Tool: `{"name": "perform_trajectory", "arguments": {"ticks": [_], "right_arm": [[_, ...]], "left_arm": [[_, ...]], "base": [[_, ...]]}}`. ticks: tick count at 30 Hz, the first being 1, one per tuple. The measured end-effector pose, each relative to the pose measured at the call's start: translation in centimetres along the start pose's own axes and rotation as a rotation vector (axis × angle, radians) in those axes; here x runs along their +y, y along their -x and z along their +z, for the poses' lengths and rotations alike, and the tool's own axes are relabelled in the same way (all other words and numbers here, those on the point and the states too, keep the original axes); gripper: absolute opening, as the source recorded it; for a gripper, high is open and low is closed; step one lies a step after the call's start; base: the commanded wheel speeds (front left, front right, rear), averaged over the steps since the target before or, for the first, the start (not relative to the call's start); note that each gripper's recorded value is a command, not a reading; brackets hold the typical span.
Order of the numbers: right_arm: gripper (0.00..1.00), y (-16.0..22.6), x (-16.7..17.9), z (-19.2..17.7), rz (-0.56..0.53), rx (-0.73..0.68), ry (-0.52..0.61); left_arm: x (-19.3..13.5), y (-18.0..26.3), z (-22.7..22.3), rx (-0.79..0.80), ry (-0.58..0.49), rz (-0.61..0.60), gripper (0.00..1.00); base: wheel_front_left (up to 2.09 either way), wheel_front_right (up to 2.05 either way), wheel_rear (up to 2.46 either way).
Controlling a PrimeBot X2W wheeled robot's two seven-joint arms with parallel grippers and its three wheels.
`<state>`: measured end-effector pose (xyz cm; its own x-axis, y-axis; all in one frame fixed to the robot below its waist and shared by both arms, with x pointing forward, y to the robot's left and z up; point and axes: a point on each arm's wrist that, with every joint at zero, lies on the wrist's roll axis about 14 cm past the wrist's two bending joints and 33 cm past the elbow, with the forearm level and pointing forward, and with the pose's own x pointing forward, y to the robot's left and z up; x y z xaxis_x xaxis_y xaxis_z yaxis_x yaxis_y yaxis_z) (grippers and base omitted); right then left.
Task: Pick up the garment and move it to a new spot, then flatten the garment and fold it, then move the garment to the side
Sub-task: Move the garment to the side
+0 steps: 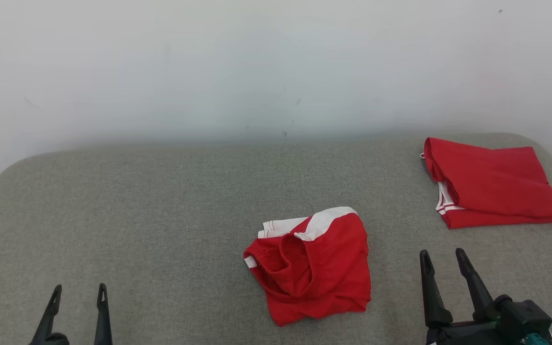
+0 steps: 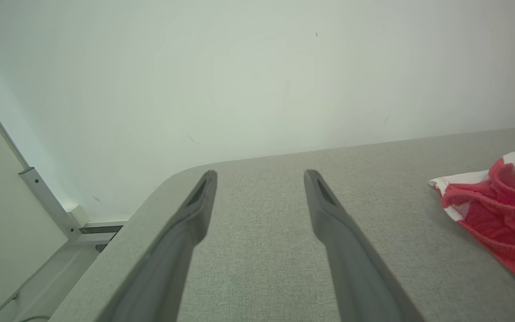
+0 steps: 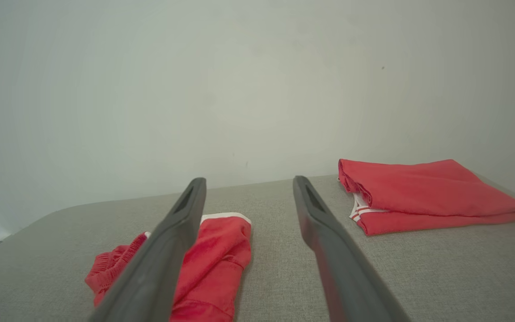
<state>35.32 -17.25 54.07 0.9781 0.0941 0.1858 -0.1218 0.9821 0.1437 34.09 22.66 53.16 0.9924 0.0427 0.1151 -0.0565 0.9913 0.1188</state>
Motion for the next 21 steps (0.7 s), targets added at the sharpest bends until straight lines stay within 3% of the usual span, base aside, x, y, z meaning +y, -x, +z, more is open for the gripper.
{"name": "perform_trajectory", "arguments": {"ticks": [8, 21], "right_arm": [[1.00, -0.2, 1.1, -0.1, 0.028, 0.026, 0.014], [1.00, -0.4, 1.4, -1.0, 0.035, 0.073, 0.013]], "left_arm": [[0.6, 0.2, 1.2, -0.011, -0.035, -0.027, 1.00], [0.8, 1.0, 0.7, 0.023, -0.002, -0.027, 1.00]], "base": [[0.00, 0.00, 0.00], [0.00, 0.00, 0.00]]}}
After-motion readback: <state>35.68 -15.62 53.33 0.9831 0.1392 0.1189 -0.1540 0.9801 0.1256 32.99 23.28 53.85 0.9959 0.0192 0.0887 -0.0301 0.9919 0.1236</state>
